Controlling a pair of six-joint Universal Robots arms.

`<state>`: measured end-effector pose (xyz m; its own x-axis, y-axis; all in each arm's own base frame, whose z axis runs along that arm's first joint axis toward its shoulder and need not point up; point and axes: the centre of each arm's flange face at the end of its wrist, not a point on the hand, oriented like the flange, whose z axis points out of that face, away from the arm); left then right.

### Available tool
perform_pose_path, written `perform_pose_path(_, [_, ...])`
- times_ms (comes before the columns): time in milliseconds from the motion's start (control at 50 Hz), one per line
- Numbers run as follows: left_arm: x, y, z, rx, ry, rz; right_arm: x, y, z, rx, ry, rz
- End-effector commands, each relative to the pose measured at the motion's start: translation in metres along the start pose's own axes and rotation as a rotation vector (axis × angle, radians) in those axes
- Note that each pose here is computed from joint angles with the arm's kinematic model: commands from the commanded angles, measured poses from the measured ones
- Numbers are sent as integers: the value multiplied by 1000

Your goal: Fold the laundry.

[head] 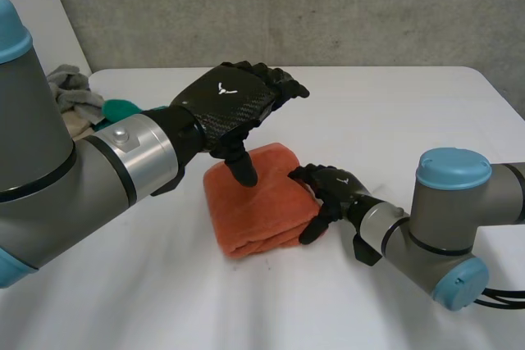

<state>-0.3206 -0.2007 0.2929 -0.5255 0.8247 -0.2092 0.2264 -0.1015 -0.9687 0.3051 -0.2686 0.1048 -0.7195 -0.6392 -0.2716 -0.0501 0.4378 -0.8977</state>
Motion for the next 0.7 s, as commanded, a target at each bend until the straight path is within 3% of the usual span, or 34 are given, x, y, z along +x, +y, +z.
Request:
perform_pose_path(20, [0, 3, 1, -9, 3, -6, 1, -7, 8, 27, 2, 28])
perform_pose_path(400, [1, 10, 5, -28, 10, -15, 9, -36, 28, 136, 54, 29])
perform_pose_path(540, [1, 12, 6, -31, 11, -16, 76, -74, 35, 242, 209, 15])
perform_pose_path(700, [1, 15, 7, -39, 13, -20, 164, -99, 33, 297, 458, -122])
